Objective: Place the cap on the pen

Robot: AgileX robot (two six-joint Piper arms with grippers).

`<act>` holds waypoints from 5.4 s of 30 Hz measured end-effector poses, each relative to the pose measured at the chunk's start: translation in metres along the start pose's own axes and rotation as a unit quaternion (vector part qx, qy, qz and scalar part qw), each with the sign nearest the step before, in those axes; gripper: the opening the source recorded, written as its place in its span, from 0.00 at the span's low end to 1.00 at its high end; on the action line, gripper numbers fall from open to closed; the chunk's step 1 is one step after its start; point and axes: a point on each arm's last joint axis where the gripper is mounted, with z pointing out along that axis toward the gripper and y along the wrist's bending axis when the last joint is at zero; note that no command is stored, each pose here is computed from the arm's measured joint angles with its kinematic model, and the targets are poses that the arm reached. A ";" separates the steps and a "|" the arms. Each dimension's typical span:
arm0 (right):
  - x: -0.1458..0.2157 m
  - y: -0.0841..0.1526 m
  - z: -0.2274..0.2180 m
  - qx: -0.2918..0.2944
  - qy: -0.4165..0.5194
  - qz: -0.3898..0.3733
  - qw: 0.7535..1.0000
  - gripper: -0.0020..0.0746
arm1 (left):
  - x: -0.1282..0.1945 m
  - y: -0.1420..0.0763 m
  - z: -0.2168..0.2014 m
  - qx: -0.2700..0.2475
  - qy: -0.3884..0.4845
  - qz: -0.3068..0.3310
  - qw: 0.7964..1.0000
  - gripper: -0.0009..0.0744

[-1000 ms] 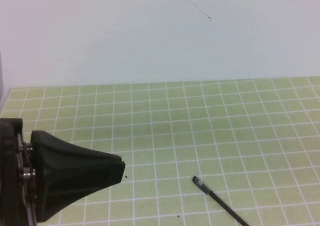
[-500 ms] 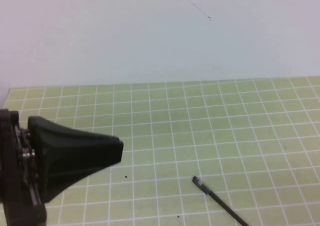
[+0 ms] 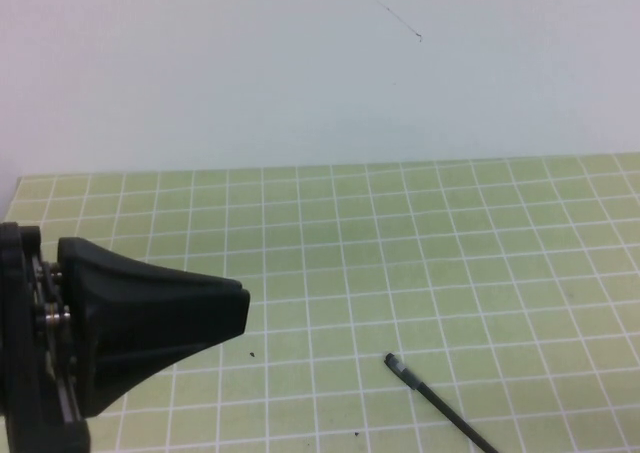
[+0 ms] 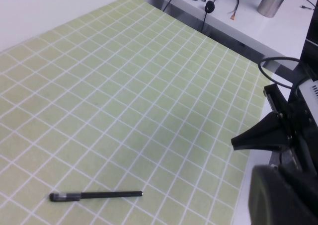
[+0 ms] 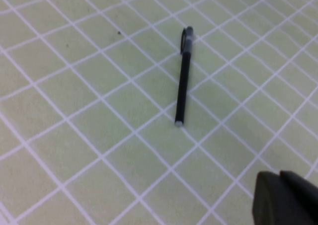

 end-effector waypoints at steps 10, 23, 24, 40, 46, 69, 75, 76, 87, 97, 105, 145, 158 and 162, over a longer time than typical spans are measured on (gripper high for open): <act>0.003 0.000 0.000 -0.001 0.015 0.000 1.000 0.02 | 0.000 0.001 0.000 -0.007 -0.001 0.003 1.000 0.01; 0.003 0.000 0.000 -0.001 0.015 0.000 1.000 0.02 | -0.001 0.002 0.000 -0.010 -0.004 0.003 1.000 0.01; 0.006 -0.006 0.000 0.038 0.033 0.025 0.998 0.02 | -0.001 0.002 0.000 -0.010 -0.004 0.003 1.000 0.01; 0.003 0.000 0.000 0.001 0.016 -0.004 1.000 0.02 | -0.004 0.007 -0.029 -0.185 -0.066 0.103 0.975 0.01; 0.003 0.000 0.000 0.001 0.016 -0.004 1.000 0.02 | 0.020 -0.006 -0.063 -0.277 -0.144 0.102 0.945 0.01; 0.003 0.000 0.000 0.001 0.016 -0.004 1.000 0.02 | 0.196 0.062 -0.038 -0.392 -0.223 0.041 0.891 0.01; 0.003 0.000 0.000 0.001 0.016 -0.004 1.000 0.02 | 0.212 0.066 -0.035 -0.381 -0.248 0.009 0.891 0.01; 0.003 0.000 0.000 0.001 0.016 -0.004 1.000 0.02 | 0.215 0.066 -0.035 -0.384 -0.234 0.001 0.893 0.01; 0.003 0.000 0.000 0.002 0.016 -0.005 1.000 0.02 | 0.233 0.076 -0.039 -0.466 -0.162 -0.046 0.869 0.01; 0.003 0.000 0.000 0.002 0.016 -0.005 1.000 0.02 | 0.233 0.077 -0.041 -0.477 -0.183 -0.078 0.856 0.01; 0.003 0.000 0.000 0.002 0.016 -0.005 1.000 0.02 | 0.233 0.077 -0.041 -0.476 -0.185 -0.081 0.856 0.01; -0.001 -0.050 -0.033 0.349 -0.094 0.190 0.913 0.02 | 0.232 0.077 -0.041 -0.475 -0.186 -0.082 0.856 0.01; 0.025 -0.034 -0.056 0.401 -0.065 0.309 0.860 0.02 | 0.232 0.077 -0.041 -0.475 -0.186 -0.082 0.856 0.01; 0.036 -0.030 -0.047 0.395 -0.054 0.317 0.860 0.02 | 0.232 0.077 -0.041 -0.475 -0.186 -0.082 0.856 0.01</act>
